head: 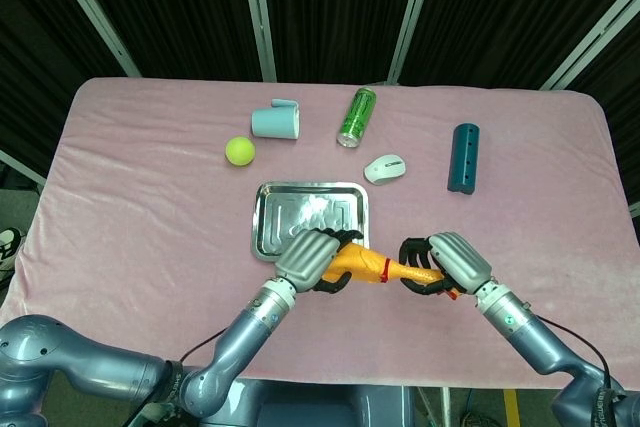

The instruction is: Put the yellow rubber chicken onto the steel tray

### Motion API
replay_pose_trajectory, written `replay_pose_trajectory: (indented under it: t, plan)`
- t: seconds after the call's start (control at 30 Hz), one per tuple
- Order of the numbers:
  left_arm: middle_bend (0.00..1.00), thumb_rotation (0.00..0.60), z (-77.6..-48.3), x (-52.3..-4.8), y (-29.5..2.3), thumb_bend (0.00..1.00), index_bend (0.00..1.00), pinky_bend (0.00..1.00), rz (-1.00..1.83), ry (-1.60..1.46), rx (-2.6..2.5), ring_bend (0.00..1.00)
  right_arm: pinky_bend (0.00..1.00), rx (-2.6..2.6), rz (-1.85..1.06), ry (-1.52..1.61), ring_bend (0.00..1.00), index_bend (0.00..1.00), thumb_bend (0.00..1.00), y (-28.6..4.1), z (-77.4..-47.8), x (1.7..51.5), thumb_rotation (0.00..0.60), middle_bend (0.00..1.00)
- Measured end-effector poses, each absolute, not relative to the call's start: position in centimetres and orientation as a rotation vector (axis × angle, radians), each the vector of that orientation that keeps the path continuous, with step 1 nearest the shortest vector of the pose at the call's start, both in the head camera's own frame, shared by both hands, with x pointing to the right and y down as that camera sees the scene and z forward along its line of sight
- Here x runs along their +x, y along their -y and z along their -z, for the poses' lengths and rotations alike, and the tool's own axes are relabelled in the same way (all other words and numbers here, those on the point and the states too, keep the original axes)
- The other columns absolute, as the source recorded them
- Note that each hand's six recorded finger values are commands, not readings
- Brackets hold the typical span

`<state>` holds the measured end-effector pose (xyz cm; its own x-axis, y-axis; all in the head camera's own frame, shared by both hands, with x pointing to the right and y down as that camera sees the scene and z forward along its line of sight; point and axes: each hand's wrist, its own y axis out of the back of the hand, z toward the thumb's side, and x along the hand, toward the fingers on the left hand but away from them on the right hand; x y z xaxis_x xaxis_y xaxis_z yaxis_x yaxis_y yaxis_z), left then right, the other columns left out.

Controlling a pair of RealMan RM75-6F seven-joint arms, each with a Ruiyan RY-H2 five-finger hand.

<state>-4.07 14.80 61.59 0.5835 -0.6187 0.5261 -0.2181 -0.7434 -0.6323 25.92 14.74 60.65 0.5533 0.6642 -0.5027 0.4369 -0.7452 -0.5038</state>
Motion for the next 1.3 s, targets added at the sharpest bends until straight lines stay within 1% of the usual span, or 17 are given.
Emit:
replay_pose_trajectory:
  t: [0.07,0.1,0.17,0.3,0.37,0.43,0.5,0.6,0.7,0.77,0.8,0.83,0.87,0.93,1.07,1.17,1.3]
  plan:
    - [0.48,0.535,-61.6,-4.0,-14.8,0.56,0.35,0.46,1.043,-0.667,-2.303,0.44,0.83,-2.473,-0.995,0.912,0.70,0.86,0.79,-14.7,-60.6,25.9,0.600,0.69]
    - [0.51,0.550,-61.7,-3.9,-14.7,0.57,0.39,0.48,1.043,-0.670,-2.300,0.47,0.83,-2.474,-0.993,0.915,0.70,0.86,0.79,-14.7,-60.5,26.0,0.600,0.69]
    - [0.61,0.592,-61.7,-3.8,-14.7,0.61,0.48,0.55,1.043,-0.674,-2.297,0.55,0.83,-2.475,-0.991,0.918,0.70,0.86,0.79,-14.7,-60.5,26.0,0.600,0.69]
    - [0.75,0.600,-61.5,-3.7,-14.6,0.66,0.62,0.63,1.028,-0.691,-2.293,0.66,0.83,-2.478,-0.983,0.916,0.70,0.87,0.79,-14.8,-60.4,25.9,0.600,0.69]
    - [0.80,0.600,-61.4,-3.6,-14.6,0.69,0.67,0.66,1.020,-0.703,-2.291,0.70,0.84,-2.479,-0.981,0.916,0.70,0.87,0.79,-14.9,-60.4,25.9,0.600,0.69]
    - [0.82,0.600,-61.3,-3.6,-14.5,0.71,0.69,0.66,1.012,-0.719,-2.287,0.72,0.84,-2.480,-0.979,0.917,0.70,0.87,0.79,-14.9,-60.4,25.9,0.600,0.69]
    - [0.82,0.600,-61.2,-3.6,-14.5,0.70,0.69,0.66,1.006,-0.729,-2.283,0.72,0.84,-2.480,-0.978,0.920,0.70,0.87,0.79,-14.9,-60.4,25.9,0.600,0.69]
    - [0.76,0.600,-61.3,-3.7,-14.6,0.63,0.63,0.64,1.002,-0.737,-2.278,0.67,0.84,-2.479,-0.979,0.923,0.70,0.87,0.79,-14.9,-60.4,26.0,0.600,0.69]
    - [0.63,0.600,-61.2,-3.7,-14.6,0.54,0.48,0.59,0.998,-0.734,-2.277,0.57,0.84,-2.477,-0.980,0.927,0.70,0.87,0.79,-14.9,-60.4,26.2,0.600,0.69]
    - [0.56,0.600,-61.2,-3.8,-14.8,0.44,0.38,0.54,0.997,-0.726,-2.283,0.51,0.84,-2.474,-0.981,0.930,0.70,0.87,0.79,-14.8,-60.4,26.3,0.600,0.69]
    - [0.51,0.588,-61.1,-3.8,-14.8,0.35,0.31,0.51,0.996,-0.719,-2.287,0.47,0.84,-2.471,-0.982,0.932,0.70,0.87,0.80,-14.8,-60.4,26.3,0.600,0.69]
    - [0.47,0.566,-61.1,-3.9,-14.9,0.28,0.26,0.48,0.995,-0.714,-2.291,0.44,0.84,-2.470,-0.983,0.933,0.70,0.87,0.80,-14.8,-60.4,26.4,0.600,0.69]
    - [0.43,0.537,-61.0,-4.0,-14.9,0.25,0.21,0.46,0.994,-0.712,-2.294,0.40,0.84,-2.468,-0.985,0.935,0.70,0.87,0.80,-14.8,-60.5,26.5,0.600,0.69]
    - [0.37,0.501,-60.7,-4.2,-14.8,0.23,0.14,0.42,0.989,-0.718,-2.300,0.36,0.84,-2.463,-0.989,0.938,0.70,0.87,0.80,-14.7,-60.5,26.7,0.600,0.69]
    - [0.27,0.476,-60.3,-4.6,-14.7,0.22,0.07,0.36,0.975,-0.728,-2.302,0.27,0.84,-2.458,-0.994,0.945,0.70,0.87,0.80,-14.7,-60.5,27.0,0.600,0.69]
    - [0.21,0.468,-60.0,-4.9,-14.6,0.22,0.05,0.32,0.962,-0.731,-2.296,0.22,0.84,-2.457,-0.996,0.948,0.70,0.87,0.80,-14.7,-60.5,27.2,0.600,0.69]
    - [0.18,0.469,-59.6,-5.5,-14.5,0.22,0.05,0.32,0.937,-0.739,-2.268,0.20,0.84,-2.453,-0.997,0.952,0.70,0.87,0.80,-14.7,-60.6,27.5,0.600,0.69]
